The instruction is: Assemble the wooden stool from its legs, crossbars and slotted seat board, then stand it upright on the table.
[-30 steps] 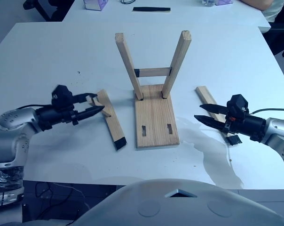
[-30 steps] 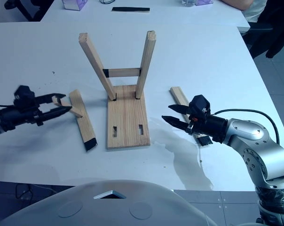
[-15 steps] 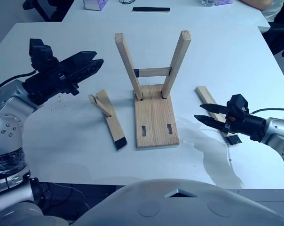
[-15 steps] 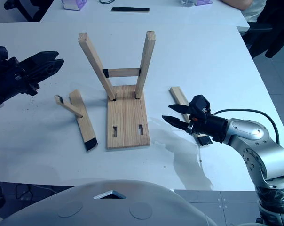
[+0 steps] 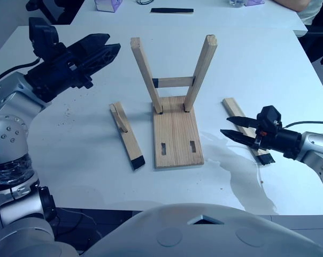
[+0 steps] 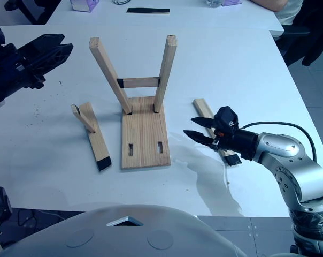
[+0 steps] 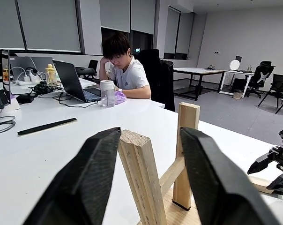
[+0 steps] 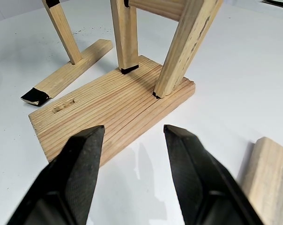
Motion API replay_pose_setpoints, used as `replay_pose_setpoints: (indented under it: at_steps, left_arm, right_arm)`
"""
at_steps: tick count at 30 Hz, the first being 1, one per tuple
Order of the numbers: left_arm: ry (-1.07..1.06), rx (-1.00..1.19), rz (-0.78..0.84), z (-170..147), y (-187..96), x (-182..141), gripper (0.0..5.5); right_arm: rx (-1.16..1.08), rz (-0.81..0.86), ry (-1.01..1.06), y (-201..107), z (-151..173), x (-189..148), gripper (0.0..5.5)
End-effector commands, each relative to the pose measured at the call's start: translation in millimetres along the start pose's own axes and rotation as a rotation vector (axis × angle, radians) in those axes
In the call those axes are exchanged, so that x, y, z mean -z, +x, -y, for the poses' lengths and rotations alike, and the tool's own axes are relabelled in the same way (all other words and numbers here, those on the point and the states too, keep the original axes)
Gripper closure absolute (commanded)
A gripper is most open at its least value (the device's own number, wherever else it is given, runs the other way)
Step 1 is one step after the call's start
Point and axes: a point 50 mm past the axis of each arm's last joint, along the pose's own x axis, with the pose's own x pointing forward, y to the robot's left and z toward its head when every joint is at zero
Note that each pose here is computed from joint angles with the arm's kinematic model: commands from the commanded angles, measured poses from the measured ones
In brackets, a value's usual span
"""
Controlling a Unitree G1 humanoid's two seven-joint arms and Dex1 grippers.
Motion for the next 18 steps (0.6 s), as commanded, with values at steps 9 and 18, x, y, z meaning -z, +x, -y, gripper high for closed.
replay_pose_setpoints:
  at_steps: [9,18]
  left_arm:
    - [-0.021,-0.007,0.006,-2.7,2.8,-2.4,2.55]
    - [-0.027,0.0,-0.004,0.8,1.1,2.1,2.55]
  right_arm:
    - [-0.006,-0.002,-0.013,1.5,0.2,-1.6,3.17]
    - [-0.008,-0.002,-0.014,0.7,0.5,-2.6,3.17]
